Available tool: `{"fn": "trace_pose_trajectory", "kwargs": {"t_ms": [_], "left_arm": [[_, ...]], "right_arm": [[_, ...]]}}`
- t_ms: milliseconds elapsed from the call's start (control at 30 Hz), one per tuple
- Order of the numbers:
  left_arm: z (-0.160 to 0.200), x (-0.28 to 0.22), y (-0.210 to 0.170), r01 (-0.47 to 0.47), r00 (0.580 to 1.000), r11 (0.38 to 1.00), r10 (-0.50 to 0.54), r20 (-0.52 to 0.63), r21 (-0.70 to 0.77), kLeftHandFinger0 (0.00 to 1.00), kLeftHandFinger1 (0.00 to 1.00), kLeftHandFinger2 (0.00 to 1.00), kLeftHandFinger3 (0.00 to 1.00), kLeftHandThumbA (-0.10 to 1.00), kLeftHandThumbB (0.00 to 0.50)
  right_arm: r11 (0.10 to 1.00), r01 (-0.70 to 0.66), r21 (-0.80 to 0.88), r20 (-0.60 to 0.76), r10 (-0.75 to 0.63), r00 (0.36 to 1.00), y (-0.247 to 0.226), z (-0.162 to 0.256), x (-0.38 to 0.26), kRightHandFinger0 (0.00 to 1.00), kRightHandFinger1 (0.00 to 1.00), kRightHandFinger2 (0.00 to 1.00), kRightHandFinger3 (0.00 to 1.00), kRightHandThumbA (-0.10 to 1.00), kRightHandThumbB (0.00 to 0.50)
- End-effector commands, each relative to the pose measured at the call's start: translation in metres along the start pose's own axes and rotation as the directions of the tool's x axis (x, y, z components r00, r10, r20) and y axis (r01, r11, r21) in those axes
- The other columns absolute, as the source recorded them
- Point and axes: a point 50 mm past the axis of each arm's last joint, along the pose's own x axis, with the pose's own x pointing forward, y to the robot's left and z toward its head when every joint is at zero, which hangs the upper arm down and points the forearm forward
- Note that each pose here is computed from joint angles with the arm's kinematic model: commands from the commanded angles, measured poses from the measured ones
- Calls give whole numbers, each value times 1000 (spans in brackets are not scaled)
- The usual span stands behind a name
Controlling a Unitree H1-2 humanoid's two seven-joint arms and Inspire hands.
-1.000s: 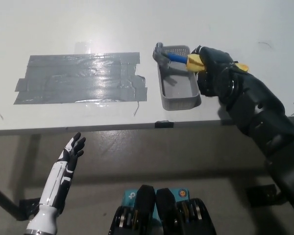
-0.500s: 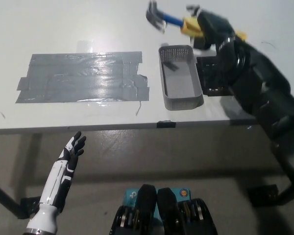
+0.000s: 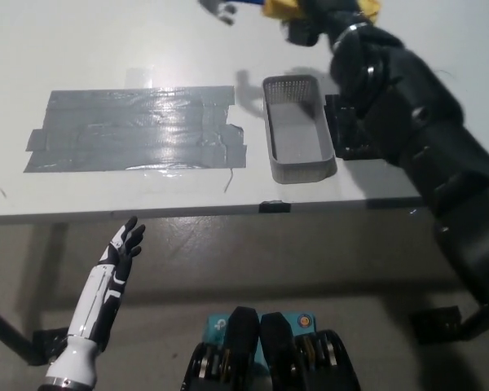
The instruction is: The robot picks the hammer placed on top of the gray container with right hand and places it on the grey area of the desk
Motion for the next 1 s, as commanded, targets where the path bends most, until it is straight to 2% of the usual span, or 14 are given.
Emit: {"fn": "trace_pose_trajectory", "kwargs": {"t_ms": [0,100,133,167,233,367,433,500,633,800,833,867,900,967], "left_arm": [[10,6,0,27,999,1000,-28,39,10,1000,1000,1000,1000,1000,223],[11,5,0,22,999,1000,-23,46,14,1000,1000,1000,1000,1000,220],[11,4,1,27,998,999,-28,50,21,1000,1000,1000,1000,1000,218],[11,4,1,30,998,999,-31,51,24,1000,1000,1000,1000,1000,218],[12,4,0,33,998,999,-35,55,30,1000,1000,1000,1000,1000,227],[12,4,-2,33,998,999,-35,55,25,1000,1000,1000,1000,1000,235],[13,3,-2,35,998,999,-37,56,27,1000,1000,1000,1000,1000,231],[14,3,-1,33,997,999,-35,63,31,1000,1000,1000,1000,1000,222],[15,5,-2,41,996,999,-43,72,29,1000,1000,1000,1000,1000,221],[16,6,-4,49,996,999,-50,73,15,1000,1000,1000,1000,1000,217],[17,7,-5,50,997,999,-52,65,18,1000,1000,1000,1000,1000,232],[18,7,-5,50,997,999,-51,66,18,1000,1000,1000,1000,1000,232],[18,7,-6,50,996,999,-51,66,16,1000,1000,1000,1000,1000,233],[18,7,-6,50,996,999,-51,67,15,1000,1000,1000,1000,1000,235]], "right_arm": [[996,89,3,144,-89,986,-16,77,15,0,460,861,774,-100,184],[1000,26,15,160,-28,987,10,103,14,0,431,851,728,-100,203],[1000,0,15,156,-3,988,20,112,13,23,455,873,872,-100,243],[1000,-8,14,153,5,988,23,115,13,2,370,734,674,-100,235],[1000,-19,-1,170,19,985,34,127,11,35,337,660,386,-100,248],[999,-35,-27,189,39,981,55,142,6,0,269,715,541,-100,202],[997,-76,-23,170,79,982,64,148,4,30,397,833,747,-100,204],[995,-94,-24,172,96,980,73,152,2,8,364,704,607,-100,231],[991,-129,-28,144,132,981,85,149,-2,0,448,888,795,-100,196],[990,-142,-11,119,143,983,90,141,-4,0,459,910,907,-100,191],[988,-155,-17,94,156,983,94,130,-5,100,587,1000,999,-100,233],[987,-157,-30,90,159,983,95,127,-5,236,680,984,859,-100,249],[987,-155,-41,83,158,984,97,122,-6,242,619,801,709,-100,252],[987,-159,-40,73,161,984,98,118,-7,164,489,601,513,-100,253]]}}
